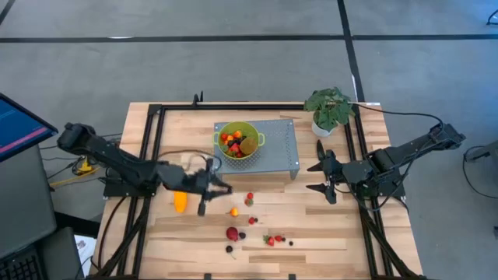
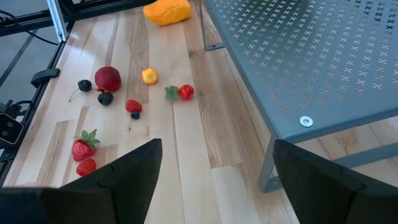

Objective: Pick & Place Fruit
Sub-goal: Put the blueberry into the green strainer bowl on the shelf

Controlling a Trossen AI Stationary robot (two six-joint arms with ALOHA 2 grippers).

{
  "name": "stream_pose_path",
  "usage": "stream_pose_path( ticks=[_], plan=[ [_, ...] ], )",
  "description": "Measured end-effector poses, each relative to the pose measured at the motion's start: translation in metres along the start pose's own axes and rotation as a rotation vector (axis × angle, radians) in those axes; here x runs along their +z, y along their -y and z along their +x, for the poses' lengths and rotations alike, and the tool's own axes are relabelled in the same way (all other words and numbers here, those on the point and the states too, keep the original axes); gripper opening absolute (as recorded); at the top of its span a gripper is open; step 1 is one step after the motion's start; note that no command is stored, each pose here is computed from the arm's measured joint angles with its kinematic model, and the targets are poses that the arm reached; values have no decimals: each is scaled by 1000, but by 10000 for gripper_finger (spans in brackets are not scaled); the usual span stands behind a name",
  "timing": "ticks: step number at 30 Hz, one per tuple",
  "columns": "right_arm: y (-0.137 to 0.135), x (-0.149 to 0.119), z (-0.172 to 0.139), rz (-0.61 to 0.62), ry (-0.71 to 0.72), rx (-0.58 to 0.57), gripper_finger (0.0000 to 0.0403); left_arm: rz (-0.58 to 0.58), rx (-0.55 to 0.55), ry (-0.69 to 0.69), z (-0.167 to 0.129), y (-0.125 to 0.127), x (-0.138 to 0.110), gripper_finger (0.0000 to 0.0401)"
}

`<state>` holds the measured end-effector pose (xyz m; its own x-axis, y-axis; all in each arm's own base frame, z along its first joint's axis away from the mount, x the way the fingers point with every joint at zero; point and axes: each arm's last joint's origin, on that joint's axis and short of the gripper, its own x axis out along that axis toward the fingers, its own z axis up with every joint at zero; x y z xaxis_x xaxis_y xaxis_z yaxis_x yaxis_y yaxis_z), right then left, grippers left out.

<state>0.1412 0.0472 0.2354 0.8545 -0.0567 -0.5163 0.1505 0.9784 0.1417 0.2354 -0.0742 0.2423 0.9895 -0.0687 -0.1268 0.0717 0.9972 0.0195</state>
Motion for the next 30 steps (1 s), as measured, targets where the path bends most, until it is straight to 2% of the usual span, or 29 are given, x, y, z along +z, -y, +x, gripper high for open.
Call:
stream_pose_path(
  ticks=[5, 8, 17, 25, 30],
  plan=[
    [0, 0, 0, 0, 0, 0, 302, 46, 100, 186, -10, -25, 27, 65],
    [0, 0, 0, 0, 0, 0, 302, 75, 180, 221, -12, -42, 32, 65],
    [0, 0, 0, 0, 0, 0, 302, 75, 368, 153, -4, -86, 22, 65],
    [0, 0, 0, 0, 0, 0, 302, 79, 411, 56, 9, -100, 3, 65],
    [0, 0, 0, 1, 0, 0, 302, 80, 414, 41, 11, -101, 0, 65]
  ],
)
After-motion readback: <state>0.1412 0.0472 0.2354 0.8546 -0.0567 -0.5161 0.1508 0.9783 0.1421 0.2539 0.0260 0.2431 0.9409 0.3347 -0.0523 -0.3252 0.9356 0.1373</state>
